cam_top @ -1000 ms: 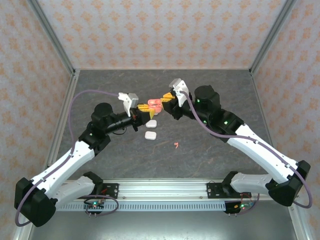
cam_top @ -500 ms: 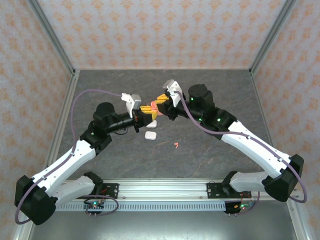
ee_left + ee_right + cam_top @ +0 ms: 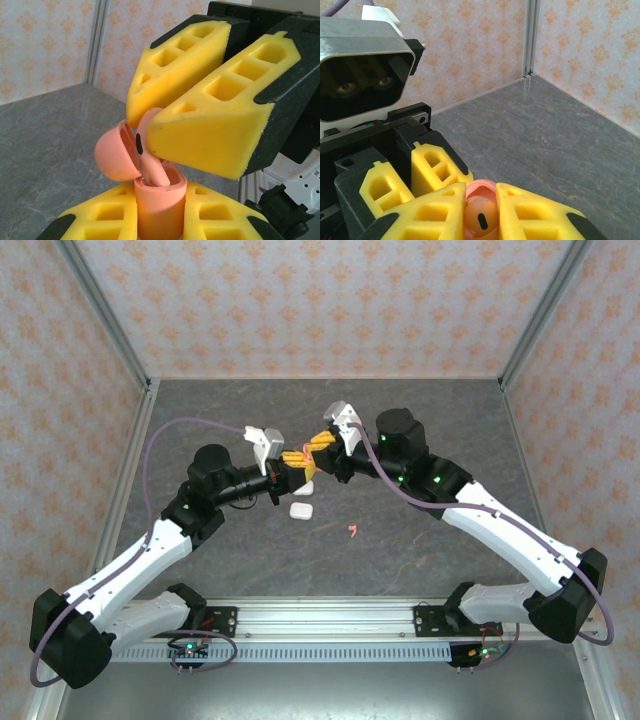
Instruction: Insert wireless bluetooth earbuds into charging case
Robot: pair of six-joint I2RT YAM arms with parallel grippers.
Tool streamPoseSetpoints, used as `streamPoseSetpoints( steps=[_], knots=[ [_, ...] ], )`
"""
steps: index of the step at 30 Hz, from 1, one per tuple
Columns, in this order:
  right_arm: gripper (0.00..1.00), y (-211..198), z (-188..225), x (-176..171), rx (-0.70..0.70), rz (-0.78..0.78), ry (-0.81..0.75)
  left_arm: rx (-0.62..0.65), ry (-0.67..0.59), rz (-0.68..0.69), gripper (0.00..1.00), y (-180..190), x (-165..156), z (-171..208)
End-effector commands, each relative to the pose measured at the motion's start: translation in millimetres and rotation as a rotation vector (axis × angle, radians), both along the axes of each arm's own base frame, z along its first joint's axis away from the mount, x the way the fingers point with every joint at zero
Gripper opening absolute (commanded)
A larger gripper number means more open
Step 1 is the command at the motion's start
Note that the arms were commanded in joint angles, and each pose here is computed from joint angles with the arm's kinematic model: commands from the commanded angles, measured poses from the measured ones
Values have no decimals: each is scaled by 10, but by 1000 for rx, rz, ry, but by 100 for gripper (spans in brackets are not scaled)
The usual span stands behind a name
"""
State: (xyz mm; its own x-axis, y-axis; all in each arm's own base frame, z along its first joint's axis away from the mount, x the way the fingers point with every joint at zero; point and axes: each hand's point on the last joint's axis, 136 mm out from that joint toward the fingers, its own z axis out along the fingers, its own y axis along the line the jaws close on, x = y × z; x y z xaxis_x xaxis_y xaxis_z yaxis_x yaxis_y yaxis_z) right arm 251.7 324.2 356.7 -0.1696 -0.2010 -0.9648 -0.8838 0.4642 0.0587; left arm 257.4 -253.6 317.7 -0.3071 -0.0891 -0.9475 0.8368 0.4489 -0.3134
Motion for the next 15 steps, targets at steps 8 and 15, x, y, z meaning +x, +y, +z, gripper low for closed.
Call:
streamPoseSetpoints(
  steps=[8, 15],
  knots=[
    [20, 8, -126, -145, -21, 52, 64, -25, -100, 2, 0, -4, -13, 260],
    [29, 48, -34, -181, 5, 75, 93, -24, -99, 3, 0, -4, -8, 243]
  ],
)
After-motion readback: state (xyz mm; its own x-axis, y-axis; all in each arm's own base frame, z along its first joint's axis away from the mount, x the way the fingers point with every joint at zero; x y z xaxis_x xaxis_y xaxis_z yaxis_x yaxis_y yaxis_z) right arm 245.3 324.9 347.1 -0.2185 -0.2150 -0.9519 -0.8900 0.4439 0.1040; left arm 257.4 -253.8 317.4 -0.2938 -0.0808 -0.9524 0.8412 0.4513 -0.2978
